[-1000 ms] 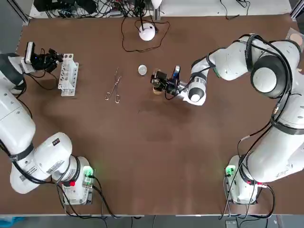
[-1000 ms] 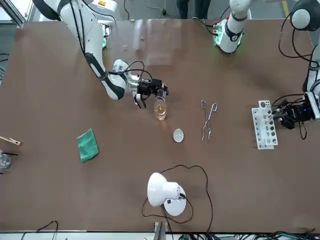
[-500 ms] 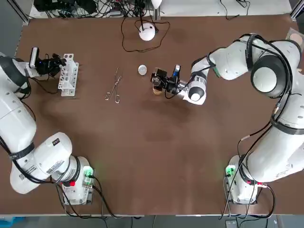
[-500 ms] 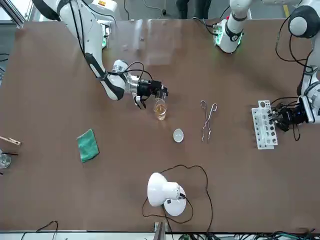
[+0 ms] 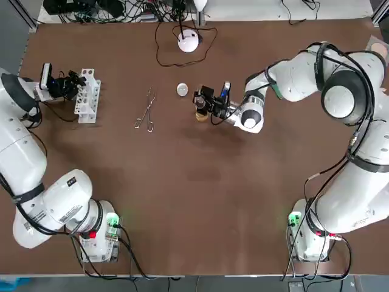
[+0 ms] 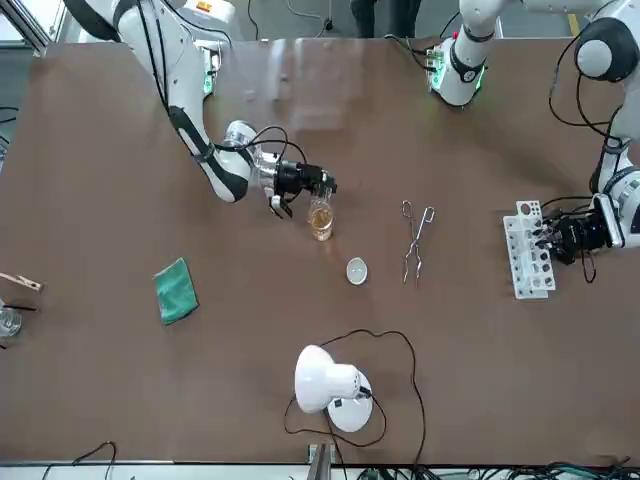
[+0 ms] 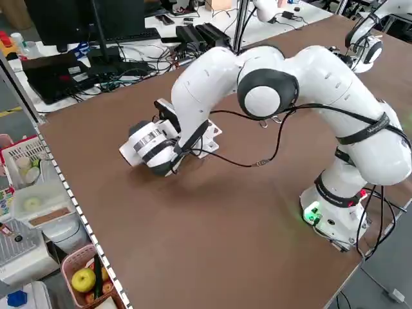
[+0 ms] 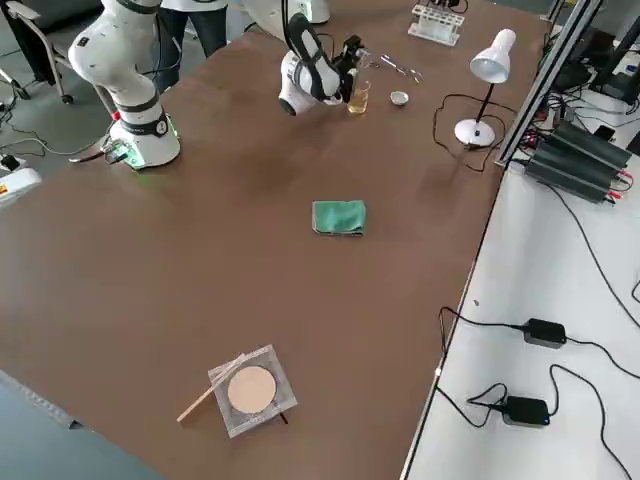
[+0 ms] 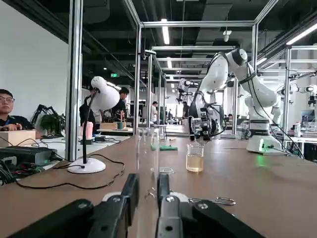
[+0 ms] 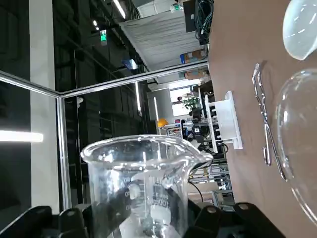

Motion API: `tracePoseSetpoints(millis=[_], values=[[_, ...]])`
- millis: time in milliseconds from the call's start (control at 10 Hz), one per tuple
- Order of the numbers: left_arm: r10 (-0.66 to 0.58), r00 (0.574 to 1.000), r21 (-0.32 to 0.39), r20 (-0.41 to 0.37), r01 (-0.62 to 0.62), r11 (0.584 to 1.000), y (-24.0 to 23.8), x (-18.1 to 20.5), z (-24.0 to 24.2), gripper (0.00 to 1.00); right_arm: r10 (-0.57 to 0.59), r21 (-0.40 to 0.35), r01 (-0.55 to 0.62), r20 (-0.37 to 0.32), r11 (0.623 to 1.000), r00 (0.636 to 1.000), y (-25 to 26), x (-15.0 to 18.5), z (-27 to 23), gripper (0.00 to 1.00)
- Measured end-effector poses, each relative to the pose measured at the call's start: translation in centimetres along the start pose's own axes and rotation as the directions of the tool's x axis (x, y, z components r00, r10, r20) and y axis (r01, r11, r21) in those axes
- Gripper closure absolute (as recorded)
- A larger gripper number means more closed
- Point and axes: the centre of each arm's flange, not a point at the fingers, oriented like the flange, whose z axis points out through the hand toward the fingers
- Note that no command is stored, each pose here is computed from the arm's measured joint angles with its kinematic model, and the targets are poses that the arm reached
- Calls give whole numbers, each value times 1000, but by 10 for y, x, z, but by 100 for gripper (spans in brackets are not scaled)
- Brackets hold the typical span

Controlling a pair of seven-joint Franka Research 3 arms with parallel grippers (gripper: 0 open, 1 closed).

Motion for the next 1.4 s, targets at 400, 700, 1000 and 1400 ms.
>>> tracePoseSetpoints(millis=[400, 700, 1000, 1400], values=[[-1, 1000, 10, -3, 1, 1000, 1, -8, -7, 79, 99, 12, -99, -13, 995, 995, -5, 9, -1, 62], [-1, 1000, 3, -17, 1, 1000, -1, -16, -3, 79, 158, 13, -157, -12, 987, 987, -5, 10, 0, 62], [2, 1000, 4, -16, -1, 1000, -2, -15, -4, 77, 243, 15, -243, -11, 970, 970, -5, 10, 0, 62], [10, 1000, -3, -20, -10, 1000, -5, -13, 0, 39, 320, 22, -320, -13, 947, 947, -7, 13, -1, 62]])
